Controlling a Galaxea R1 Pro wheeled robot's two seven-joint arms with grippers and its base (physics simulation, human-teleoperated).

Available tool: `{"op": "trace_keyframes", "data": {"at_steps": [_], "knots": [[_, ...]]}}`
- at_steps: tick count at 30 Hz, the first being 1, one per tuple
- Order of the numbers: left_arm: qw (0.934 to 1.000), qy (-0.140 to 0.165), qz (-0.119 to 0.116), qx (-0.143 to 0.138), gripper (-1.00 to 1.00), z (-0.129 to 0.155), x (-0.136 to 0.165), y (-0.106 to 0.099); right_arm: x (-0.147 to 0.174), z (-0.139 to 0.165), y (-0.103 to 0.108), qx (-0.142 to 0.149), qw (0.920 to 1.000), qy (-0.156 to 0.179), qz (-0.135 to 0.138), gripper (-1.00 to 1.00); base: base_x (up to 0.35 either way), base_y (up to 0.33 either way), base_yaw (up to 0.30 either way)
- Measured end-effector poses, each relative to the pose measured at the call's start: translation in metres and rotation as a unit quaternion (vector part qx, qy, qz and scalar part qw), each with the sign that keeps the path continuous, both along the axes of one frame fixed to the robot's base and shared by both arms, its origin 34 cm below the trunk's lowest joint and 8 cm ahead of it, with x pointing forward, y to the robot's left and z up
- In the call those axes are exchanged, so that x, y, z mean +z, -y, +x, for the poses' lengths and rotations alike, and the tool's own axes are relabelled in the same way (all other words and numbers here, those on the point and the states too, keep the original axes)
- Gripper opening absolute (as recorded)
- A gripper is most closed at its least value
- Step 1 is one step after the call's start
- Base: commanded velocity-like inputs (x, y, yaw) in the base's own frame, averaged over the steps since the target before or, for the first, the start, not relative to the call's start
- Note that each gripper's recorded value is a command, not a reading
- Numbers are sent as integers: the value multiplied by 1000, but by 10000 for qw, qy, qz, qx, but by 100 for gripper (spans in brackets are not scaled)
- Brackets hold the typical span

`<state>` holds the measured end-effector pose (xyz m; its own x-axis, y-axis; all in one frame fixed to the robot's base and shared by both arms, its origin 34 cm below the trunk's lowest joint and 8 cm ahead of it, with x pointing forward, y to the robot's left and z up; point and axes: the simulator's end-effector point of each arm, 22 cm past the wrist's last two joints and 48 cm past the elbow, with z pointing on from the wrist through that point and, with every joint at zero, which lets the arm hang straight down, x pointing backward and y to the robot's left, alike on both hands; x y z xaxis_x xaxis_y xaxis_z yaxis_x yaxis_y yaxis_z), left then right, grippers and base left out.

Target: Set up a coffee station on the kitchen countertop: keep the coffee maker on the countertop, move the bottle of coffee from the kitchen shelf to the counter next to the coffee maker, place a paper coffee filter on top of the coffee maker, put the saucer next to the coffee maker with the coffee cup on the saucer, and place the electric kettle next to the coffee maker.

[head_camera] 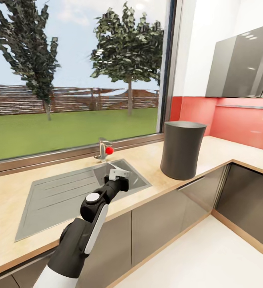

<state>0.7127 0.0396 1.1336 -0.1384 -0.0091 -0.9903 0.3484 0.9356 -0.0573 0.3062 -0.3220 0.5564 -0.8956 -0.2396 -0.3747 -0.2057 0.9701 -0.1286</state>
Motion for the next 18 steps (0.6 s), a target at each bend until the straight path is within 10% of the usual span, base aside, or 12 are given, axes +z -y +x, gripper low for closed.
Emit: {"op": "trace_keyframes", "data": {"at_steps": [18], "knots": [[10000,-10,2,4,-100,0,-1,0,0,0,0,-9,10000,-1,-7,100,74,-168,200]]}}
